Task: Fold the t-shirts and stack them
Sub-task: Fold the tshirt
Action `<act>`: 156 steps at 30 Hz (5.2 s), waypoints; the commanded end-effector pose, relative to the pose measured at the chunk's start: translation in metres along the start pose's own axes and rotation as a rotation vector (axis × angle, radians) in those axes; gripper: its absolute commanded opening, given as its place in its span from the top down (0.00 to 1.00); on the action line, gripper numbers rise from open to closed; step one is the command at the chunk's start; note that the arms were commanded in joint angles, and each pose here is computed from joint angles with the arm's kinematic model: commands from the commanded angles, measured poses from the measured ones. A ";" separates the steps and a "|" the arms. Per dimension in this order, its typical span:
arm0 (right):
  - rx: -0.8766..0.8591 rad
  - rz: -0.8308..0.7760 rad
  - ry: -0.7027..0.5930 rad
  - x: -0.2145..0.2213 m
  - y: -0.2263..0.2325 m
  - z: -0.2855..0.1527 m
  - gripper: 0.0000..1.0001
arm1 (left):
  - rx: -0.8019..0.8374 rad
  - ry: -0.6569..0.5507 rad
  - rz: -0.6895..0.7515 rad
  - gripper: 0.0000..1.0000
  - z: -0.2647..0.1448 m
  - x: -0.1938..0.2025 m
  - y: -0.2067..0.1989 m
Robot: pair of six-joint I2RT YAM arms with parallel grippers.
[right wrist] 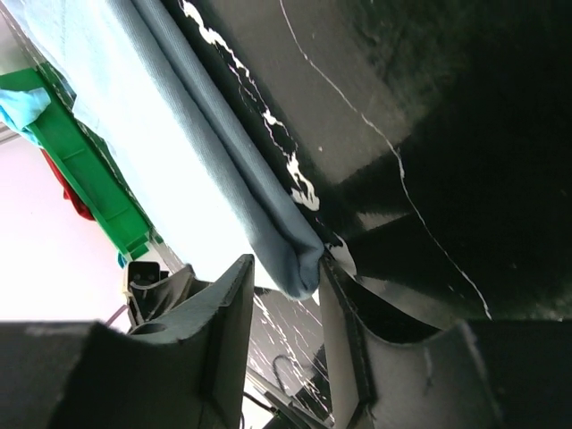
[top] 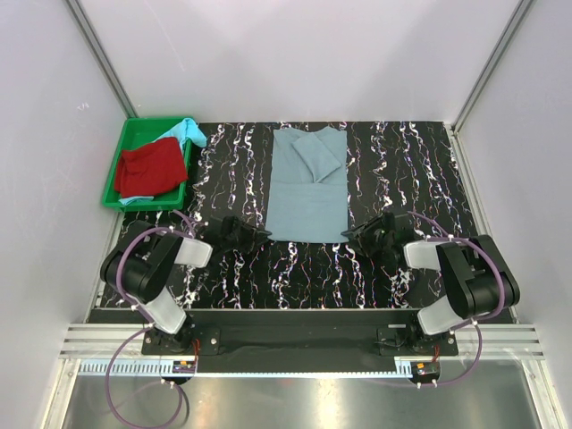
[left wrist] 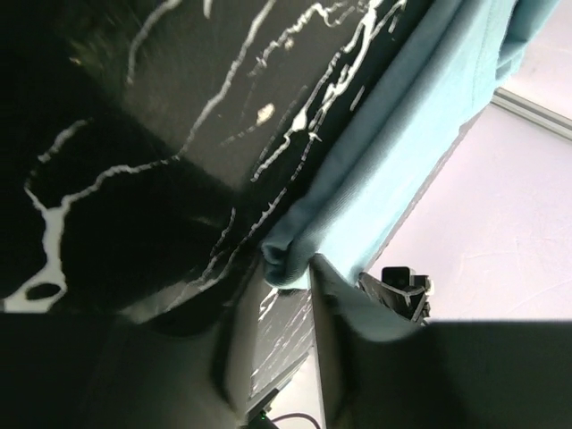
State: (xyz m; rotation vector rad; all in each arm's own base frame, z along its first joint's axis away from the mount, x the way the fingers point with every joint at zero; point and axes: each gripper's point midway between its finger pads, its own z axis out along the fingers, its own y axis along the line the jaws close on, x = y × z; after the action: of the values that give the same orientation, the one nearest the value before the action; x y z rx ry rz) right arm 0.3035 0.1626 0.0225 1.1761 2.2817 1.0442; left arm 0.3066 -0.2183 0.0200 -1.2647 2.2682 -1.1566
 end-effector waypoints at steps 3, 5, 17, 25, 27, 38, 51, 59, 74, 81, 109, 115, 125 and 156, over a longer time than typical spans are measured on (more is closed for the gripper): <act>0.070 -0.008 -0.025 -0.005 -0.014 0.010 0.64 | -0.074 -0.023 0.006 0.83 0.007 -0.011 0.022; 0.066 -0.016 -0.013 -0.004 -0.012 0.011 0.72 | -0.070 -0.015 0.017 0.97 0.009 -0.011 0.020; 0.074 -0.140 0.023 0.009 -0.003 -0.028 1.00 | -0.037 0.046 0.115 1.00 -0.024 0.012 0.009; 0.076 -0.163 0.061 0.038 -0.014 -0.076 1.00 | -0.004 0.057 0.142 1.00 -0.071 0.050 0.024; 0.062 -0.178 0.070 0.047 -0.014 -0.090 1.00 | -0.008 0.057 0.136 1.00 -0.079 0.059 0.036; -0.011 -0.185 0.113 0.079 -0.017 -0.153 1.00 | 0.089 0.087 0.196 1.00 -0.136 0.096 0.035; -0.091 -0.195 0.150 0.097 -0.001 -0.202 1.00 | 0.162 0.149 0.310 1.00 -0.177 0.144 -0.005; -0.078 -0.210 0.086 0.086 0.011 -0.208 1.00 | 0.158 0.110 0.466 1.00 -0.178 0.153 -0.038; 0.033 -0.346 0.078 0.031 0.096 -0.152 1.00 | 0.179 0.072 0.478 1.00 -0.133 0.066 -0.133; 0.010 -0.278 0.137 -0.010 0.130 -0.121 1.00 | 0.182 0.104 0.474 1.00 -0.099 0.032 -0.174; 0.040 -0.188 0.249 -0.104 0.165 -0.006 1.00 | 0.208 0.194 0.377 0.97 0.022 -0.064 -0.228; 0.030 -0.181 0.250 -0.123 0.173 0.017 0.99 | 0.227 0.207 0.380 0.93 0.043 -0.076 -0.233; 0.031 -0.148 0.265 -0.139 0.172 0.050 0.96 | 0.236 0.202 0.353 0.92 0.074 -0.098 -0.238; 0.062 -0.344 0.443 -0.129 0.106 0.077 0.47 | 0.102 0.300 0.803 0.59 -0.072 -0.016 -0.145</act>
State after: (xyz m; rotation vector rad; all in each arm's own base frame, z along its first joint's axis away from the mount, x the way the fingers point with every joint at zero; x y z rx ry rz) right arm 0.4916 0.1127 0.0259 0.7597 2.7529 1.1658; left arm 0.3832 -0.2112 0.1780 -0.1916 2.4773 -1.1221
